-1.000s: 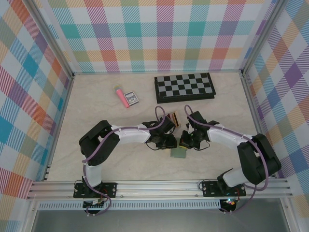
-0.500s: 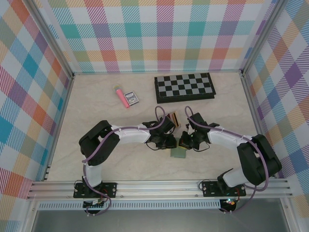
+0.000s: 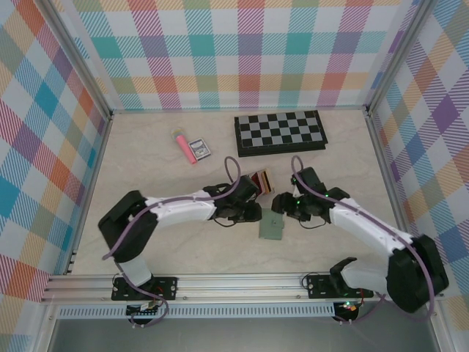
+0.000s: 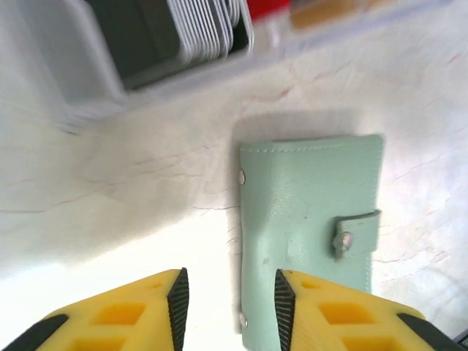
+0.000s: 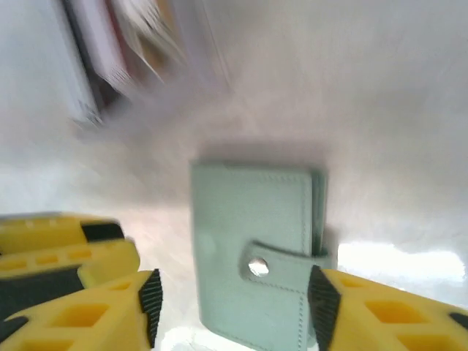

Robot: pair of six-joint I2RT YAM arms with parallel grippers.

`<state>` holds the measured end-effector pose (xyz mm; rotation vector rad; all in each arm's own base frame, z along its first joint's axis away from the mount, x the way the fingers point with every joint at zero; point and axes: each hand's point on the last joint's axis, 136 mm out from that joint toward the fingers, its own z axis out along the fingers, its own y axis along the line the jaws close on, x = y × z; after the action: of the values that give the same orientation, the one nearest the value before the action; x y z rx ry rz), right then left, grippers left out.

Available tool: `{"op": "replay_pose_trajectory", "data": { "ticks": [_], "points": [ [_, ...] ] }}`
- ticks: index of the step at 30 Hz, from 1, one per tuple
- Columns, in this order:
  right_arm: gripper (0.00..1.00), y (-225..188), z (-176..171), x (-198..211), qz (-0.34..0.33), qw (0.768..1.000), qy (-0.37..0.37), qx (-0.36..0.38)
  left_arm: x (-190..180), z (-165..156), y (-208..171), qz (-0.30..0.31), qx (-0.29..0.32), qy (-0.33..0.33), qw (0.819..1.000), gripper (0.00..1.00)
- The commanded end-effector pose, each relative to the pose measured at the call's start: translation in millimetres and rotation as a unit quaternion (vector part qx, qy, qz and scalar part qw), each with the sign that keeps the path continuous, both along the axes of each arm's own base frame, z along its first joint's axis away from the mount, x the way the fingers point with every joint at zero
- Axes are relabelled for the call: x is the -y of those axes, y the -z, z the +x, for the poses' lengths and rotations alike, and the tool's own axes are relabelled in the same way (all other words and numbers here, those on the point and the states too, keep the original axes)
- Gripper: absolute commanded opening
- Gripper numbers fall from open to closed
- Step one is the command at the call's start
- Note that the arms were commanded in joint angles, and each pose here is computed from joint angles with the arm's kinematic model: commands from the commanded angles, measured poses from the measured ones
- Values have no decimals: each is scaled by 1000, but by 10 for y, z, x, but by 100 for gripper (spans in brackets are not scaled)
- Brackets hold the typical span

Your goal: Put the credit cards into the card holder

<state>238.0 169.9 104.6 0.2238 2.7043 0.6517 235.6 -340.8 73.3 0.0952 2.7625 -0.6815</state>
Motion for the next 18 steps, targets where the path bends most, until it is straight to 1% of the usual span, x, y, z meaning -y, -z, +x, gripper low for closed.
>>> {"op": "replay_pose_trajectory", "data": {
  "ticks": [1,3,4,5,6,7,10,12,13,14,16,17,18],
  "points": [
    [71,-368,212,596,-128,984,70,98,-475,160,-312,61,89,-47,993,43],
    [80,-453,267,999,-206,963,119,126,-779,247,-393,95,117,-80,985,47],
    [83,-478,303,1167,-239,951,136,140,-954,291,-438,112,130,-97,980,54],
    [84,-482,355,1326,-265,940,152,152,-1138,329,-467,129,141,-117,975,63],
    [85,-457,412,1428,-284,932,155,164,-1296,369,-488,142,151,-133,969,69],
    [85,-411,485,1499,-300,925,149,179,-1490,409,-491,157,159,-153,963,72],
    [87,-327,670,1615,-344,906,123,213,-2036,512,-519,188,173,-207,944,85],
    [89,-223,784,1703,-355,899,123,223,-2418,559,-539,217,175,-247,928,95],
    [89,-154,861,1717,-354,898,117,232,-2623,581,-572,237,181,-269,916,100],
    [89,-84,935,1719,-350,899,111,240,-2849,584,-623,263,188,-300,897,100],
    [90,-10,1072,1684,-331,900,99,267,-3185,593,-745,307,210,-342,863,100],
    [90,33,1137,1651,-317,901,91,283,-3318,599,-792,324,220,-357,848,100],
    [90,66,1186,1632,-305,902,86,294,-3418,608,-824,334,227,-370,837,100]
  ]
}}
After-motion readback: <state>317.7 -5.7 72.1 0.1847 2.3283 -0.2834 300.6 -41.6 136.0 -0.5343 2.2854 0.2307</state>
